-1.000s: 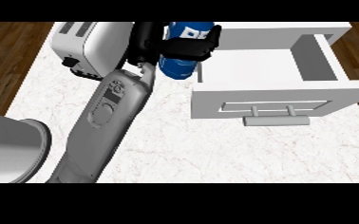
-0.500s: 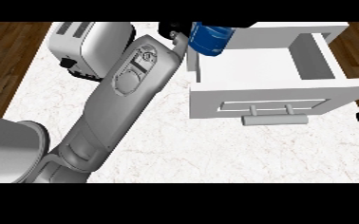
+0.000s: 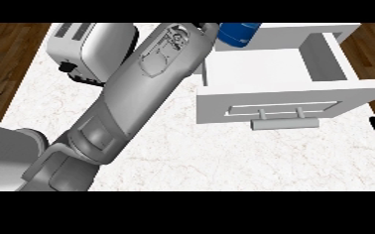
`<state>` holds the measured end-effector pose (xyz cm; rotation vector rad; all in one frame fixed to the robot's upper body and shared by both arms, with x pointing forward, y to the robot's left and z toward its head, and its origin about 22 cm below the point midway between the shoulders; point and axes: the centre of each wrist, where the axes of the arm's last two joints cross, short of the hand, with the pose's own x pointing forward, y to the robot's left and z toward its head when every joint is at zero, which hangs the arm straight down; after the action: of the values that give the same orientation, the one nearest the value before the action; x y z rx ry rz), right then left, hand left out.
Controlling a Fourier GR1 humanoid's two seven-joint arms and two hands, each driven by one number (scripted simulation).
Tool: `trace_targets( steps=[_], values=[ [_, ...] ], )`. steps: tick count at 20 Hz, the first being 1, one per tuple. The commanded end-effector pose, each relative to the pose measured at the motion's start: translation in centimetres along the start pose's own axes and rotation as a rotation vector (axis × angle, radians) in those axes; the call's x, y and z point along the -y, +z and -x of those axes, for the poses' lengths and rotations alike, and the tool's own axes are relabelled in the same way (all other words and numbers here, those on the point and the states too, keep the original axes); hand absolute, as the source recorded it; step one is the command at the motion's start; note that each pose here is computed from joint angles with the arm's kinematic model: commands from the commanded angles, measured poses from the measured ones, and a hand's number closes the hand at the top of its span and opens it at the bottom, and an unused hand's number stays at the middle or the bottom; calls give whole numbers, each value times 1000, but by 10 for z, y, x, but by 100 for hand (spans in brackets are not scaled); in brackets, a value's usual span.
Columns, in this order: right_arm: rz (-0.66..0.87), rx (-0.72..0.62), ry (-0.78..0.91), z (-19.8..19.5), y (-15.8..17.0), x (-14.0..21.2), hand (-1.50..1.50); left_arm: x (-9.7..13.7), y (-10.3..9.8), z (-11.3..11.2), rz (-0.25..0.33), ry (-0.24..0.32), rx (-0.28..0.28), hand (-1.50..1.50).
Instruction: Pick up the can, place it into the drawer and close the drawer
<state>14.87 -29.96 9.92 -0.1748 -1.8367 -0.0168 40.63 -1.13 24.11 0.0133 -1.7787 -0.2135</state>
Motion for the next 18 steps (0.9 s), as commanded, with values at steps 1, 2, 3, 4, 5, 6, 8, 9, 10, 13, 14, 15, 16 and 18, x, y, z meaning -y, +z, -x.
trace_targets(
  steps=[1, 2, 3, 4, 5, 6, 8, 9, 10, 13, 14, 15, 16, 18],
  values=[
    [-11, -1, 11, 1, -13, -5, -150, 8, -4, 8, -1, -26, -8, 150],
    [-8, -7, -5, -8, -6, 0, -150, 11, -10, -9, -22, -38, 2, 150],
    [3, 0, 3, 5, -15, 6, -150, 13, -10, -15, 2, -26, -1, 150],
    [-26, 0, 3, 5, -6, -2, -150, 5, -8, 25, -18, -57, 1, 150],
    [-10, 10, -13, 4, -1, 5, -150, 13, -14, -14, -8, -50, -12, 150],
    [-4, -14, 12, 6, 2, -9, -150, 16, -6, 3, 1, -70, 3, 150],
    [-22, 0, -10, 14, -11, -11, -150, 8, -12, 17, -9, -49, -16, 150],
    [-32, 10, -5, 6, -10, -1, -150, 17, -12, 1, -15, -65, -38, 150],
    [-1, 14, -5, 3, -25, -5, -150, 17, -10, 8, -7, -67, -30, 150],
    [-26, 3, -6, 3, -11, 0, -150, 5, -11, 43, -14, -93, -33, 150],
    [-4, 7, 4, 0, -16, -3, -150, 11, -14, 26, -23, -109, -27, 150],
    [-7, 4, -6, 4, -20, -8, -150, 8, -16, 29, -17, -115, -7, 150],
    [-32, 14, 16, 1, -26, -13, -150, 10, -17, 23, -56, -112, -5, 150],
    [-19, 18, 3, -12, -23, 2, -150, 9, -15, 34, -76, -128, 4, 150]
  ],
)
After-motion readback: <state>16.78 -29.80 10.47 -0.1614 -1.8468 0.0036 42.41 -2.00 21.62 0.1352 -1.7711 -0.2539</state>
